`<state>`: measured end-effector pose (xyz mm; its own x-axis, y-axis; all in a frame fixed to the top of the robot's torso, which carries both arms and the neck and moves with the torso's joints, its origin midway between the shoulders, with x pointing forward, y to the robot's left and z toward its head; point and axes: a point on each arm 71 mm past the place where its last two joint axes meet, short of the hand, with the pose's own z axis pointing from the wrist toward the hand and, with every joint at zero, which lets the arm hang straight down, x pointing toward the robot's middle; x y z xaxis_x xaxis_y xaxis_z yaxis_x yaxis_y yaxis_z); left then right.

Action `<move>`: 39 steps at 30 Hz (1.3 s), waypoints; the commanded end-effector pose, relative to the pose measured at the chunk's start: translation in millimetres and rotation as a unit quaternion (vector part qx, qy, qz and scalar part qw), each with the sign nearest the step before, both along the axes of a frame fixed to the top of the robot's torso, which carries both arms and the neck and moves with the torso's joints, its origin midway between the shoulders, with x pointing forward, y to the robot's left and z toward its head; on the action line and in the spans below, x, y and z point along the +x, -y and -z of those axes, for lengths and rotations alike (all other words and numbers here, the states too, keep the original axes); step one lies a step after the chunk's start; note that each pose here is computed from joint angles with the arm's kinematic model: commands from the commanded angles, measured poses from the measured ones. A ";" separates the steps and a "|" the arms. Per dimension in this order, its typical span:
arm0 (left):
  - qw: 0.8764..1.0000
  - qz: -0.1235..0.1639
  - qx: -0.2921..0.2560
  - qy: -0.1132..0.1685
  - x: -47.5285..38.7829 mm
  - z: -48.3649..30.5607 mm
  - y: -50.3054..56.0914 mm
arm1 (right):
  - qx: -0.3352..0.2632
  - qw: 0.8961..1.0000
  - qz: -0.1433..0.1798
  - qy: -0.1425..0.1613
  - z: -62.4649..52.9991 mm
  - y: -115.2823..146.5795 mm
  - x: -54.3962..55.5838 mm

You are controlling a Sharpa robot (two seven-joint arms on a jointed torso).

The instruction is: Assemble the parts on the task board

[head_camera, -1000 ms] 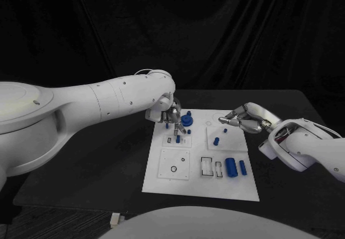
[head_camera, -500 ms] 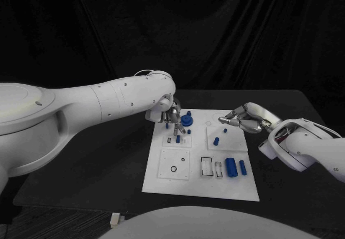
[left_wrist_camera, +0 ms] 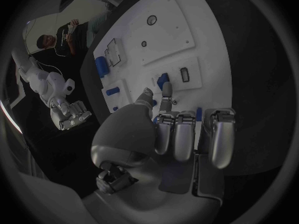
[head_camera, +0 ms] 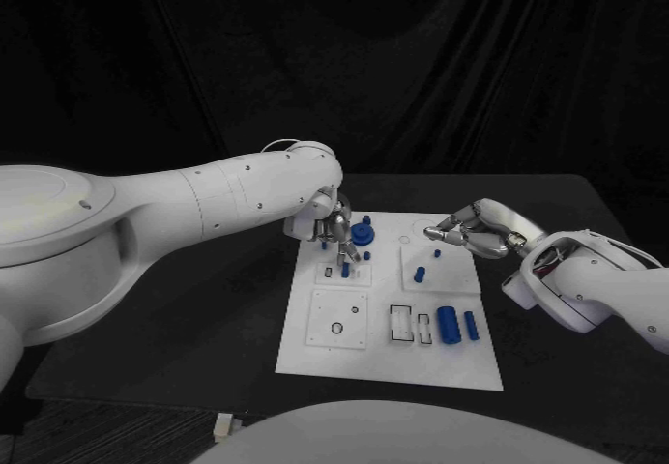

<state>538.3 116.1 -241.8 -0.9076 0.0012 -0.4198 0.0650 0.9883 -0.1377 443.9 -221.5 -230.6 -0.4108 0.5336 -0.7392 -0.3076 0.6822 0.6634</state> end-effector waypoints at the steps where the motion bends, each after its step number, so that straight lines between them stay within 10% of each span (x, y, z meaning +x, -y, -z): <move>1: 1.000 0.003 -0.002 -0.003 -1.1 1.2 2.0 | 0.002 1.000 0.001 0.004 -0.1 0.0 -0.3; 39: 1.000 0.001 0.003 -0.017 -3.7 13.2 0.7 | 0.002 1.000 -0.001 0.003 0.1 -0.5 -0.4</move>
<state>536.3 116.2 -252.5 -0.9162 -0.0008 -0.4007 0.0572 0.9895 -0.1328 444.2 -221.2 -230.7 -0.4112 0.5332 -0.7394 -0.3088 0.6816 0.6633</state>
